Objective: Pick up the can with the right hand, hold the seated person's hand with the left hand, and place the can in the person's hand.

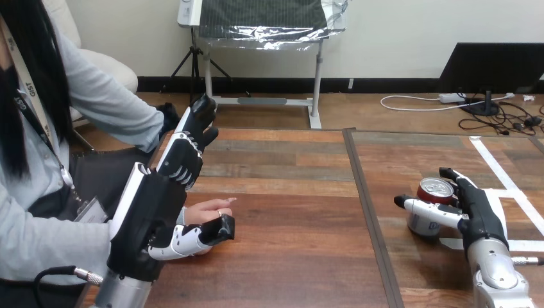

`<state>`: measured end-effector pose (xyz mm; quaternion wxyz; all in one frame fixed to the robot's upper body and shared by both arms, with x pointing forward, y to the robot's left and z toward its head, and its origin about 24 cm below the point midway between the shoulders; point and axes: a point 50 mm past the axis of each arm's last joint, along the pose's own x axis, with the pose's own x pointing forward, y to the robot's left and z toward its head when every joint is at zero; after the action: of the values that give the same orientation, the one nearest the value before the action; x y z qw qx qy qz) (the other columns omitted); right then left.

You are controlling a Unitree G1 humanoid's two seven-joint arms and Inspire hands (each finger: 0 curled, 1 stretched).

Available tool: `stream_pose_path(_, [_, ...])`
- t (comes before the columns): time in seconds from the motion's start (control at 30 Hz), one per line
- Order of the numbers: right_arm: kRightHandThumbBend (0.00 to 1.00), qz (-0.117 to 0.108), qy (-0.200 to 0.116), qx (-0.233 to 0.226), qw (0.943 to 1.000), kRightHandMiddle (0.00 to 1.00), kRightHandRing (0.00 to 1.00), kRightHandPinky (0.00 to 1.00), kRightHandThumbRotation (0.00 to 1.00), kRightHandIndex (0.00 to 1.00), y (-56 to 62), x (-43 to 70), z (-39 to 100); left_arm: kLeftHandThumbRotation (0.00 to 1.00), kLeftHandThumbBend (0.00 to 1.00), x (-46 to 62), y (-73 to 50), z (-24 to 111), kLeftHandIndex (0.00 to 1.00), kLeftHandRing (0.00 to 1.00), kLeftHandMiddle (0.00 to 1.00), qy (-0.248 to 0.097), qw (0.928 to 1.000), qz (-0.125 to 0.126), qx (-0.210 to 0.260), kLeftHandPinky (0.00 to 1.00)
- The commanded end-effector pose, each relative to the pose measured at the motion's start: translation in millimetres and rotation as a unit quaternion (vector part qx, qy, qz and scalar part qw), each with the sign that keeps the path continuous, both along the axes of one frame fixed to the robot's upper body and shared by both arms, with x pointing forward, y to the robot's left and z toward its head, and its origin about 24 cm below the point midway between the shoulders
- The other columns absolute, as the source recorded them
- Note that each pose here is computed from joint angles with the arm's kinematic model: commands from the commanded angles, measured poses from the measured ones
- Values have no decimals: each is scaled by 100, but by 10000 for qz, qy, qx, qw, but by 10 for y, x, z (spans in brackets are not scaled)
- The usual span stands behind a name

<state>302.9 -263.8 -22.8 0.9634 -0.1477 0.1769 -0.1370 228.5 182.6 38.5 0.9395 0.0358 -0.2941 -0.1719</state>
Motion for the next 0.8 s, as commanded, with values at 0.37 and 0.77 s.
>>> stream_pose_path(0.37, [87, -314, 214, -170, 9991, 73, 72, 67, 0, 74, 60, -47, -92, 59, 100, 44, -10, 199, 98, 100, 100, -562, 9984, -17, -72, 97])
stream_pose_path(0.77, [81, -441, 137, -88, 9989, 61, 55, 53, 0, 65, 67, -24, -70, 60, 100, 31, 2, 211, 97, 99, 100, -600, 9982, 47, -57, 95])
